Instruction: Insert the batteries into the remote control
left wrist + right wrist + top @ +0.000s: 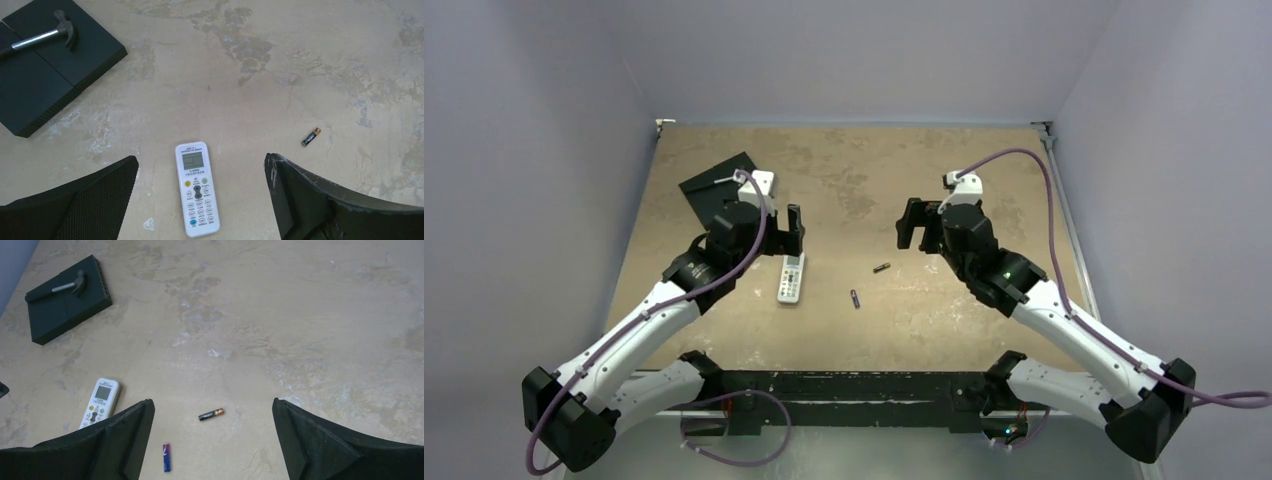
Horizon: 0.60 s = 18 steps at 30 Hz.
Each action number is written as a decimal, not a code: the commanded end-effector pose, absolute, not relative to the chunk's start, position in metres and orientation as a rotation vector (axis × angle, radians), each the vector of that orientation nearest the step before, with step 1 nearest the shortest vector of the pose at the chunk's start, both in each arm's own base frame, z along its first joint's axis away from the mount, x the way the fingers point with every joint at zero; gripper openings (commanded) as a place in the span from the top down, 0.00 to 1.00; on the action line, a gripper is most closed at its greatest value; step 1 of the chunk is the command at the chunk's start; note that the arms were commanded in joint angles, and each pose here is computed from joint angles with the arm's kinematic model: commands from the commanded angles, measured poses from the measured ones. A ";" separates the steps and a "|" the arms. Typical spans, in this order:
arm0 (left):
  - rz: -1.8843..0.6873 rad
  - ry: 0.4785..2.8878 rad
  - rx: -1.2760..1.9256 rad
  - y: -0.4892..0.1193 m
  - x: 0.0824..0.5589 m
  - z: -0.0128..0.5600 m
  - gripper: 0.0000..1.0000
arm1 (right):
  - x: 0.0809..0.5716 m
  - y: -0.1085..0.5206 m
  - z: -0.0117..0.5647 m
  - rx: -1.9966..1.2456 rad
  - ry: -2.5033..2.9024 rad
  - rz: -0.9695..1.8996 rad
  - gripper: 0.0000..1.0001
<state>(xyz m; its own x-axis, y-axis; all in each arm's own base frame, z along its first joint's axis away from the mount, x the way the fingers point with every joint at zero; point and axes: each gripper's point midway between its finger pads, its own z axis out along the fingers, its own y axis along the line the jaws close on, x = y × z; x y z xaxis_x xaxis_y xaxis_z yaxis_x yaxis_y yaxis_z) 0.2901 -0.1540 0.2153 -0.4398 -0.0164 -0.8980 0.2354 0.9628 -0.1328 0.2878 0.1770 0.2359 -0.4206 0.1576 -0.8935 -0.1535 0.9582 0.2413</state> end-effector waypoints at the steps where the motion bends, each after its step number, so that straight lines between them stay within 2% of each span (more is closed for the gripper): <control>1: -0.342 1.992 0.087 -0.156 0.288 0.236 0.01 | 0.280 0.156 0.257 0.114 1.933 0.319 0.01; 6: -0.293 2.043 0.041 -0.148 0.286 0.233 0.01 | 0.274 0.158 0.254 0.077 2.012 0.304 0.01; 13: -0.193 2.171 0.017 -0.143 0.289 0.205 0.01 | 0.262 0.181 0.236 -0.167 2.087 0.367 0.01; 18: -0.197 2.309 0.057 -0.157 0.290 0.171 0.06 | 0.253 0.193 0.227 -0.270 2.079 0.448 0.01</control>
